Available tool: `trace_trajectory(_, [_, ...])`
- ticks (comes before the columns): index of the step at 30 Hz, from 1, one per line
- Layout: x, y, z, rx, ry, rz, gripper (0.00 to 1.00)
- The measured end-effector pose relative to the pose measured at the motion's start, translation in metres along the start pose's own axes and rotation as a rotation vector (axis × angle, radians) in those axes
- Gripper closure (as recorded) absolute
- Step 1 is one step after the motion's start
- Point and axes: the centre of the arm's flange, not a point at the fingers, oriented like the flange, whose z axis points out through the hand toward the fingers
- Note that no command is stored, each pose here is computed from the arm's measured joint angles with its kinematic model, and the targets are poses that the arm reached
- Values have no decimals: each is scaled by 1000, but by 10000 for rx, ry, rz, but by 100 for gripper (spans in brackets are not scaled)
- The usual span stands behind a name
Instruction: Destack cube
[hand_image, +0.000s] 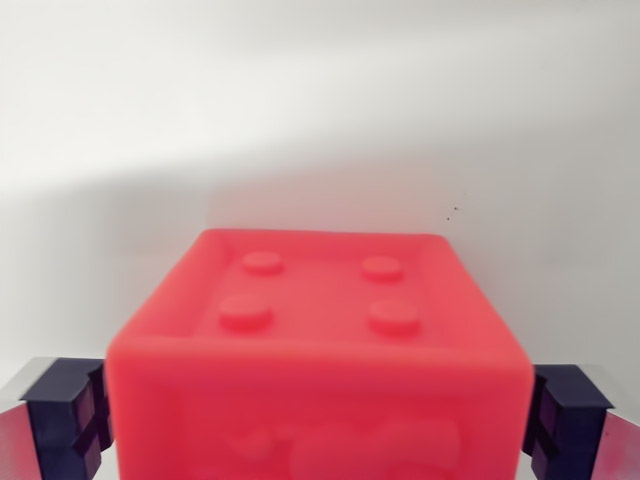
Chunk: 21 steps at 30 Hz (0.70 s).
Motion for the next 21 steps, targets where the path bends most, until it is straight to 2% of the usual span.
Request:
trace_trajectory(7, [0, 0, 0, 2, 1, -4, 0])
trace_trajectory(11, [0, -1, -5, 24, 15, 0, 0])
trace_trajectory(21, [1, -1, -25, 46, 5, 12, 0])
